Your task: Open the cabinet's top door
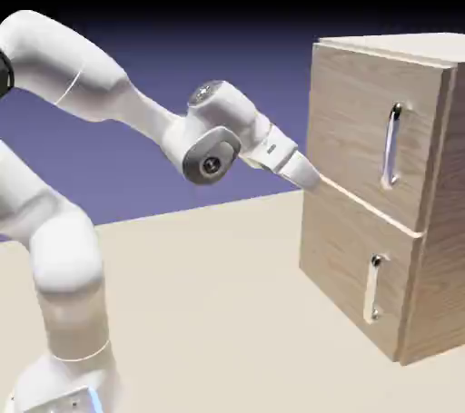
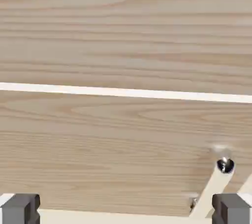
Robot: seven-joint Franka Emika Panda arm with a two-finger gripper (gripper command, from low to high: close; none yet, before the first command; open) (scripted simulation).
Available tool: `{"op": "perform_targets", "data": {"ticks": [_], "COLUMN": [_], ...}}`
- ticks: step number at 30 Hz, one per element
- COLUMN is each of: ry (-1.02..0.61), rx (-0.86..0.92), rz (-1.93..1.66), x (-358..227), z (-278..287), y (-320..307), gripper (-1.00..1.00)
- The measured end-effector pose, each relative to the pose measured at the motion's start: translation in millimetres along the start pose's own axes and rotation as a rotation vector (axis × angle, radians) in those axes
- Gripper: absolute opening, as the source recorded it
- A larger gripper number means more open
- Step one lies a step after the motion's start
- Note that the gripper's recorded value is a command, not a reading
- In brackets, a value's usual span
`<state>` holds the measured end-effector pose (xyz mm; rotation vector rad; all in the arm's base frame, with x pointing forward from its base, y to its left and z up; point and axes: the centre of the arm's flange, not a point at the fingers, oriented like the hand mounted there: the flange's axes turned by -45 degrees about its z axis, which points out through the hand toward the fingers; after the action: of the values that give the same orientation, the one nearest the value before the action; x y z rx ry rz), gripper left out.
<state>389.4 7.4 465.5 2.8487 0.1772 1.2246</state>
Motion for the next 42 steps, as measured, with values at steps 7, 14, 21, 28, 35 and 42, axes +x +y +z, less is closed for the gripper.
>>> {"op": "perform_targets", "data": {"ticks": [7, 14, 21, 28, 35, 42], "ry": [0.086, 0.168, 0.237, 0.284, 0.303, 0.288], "rx": [-0.01, -0.058, -0.143, -0.26, -0.403, -0.565], "rz": [-0.378, -0.74, -1.083, -1.407, -1.712, -1.997], "x": [27.2, 45.4, 56.0, 60.5, 60.4, 56.7], "z": [-29.4, -56.9, -79.3, -93.5, -97.3, -89.3], "y": [-8.9, -10.6, -4.5, 9.2, 29.2, 53.4], "gripper": [0.0, 0.0, 0.0, 0.0, 0.0, 0.0]}}
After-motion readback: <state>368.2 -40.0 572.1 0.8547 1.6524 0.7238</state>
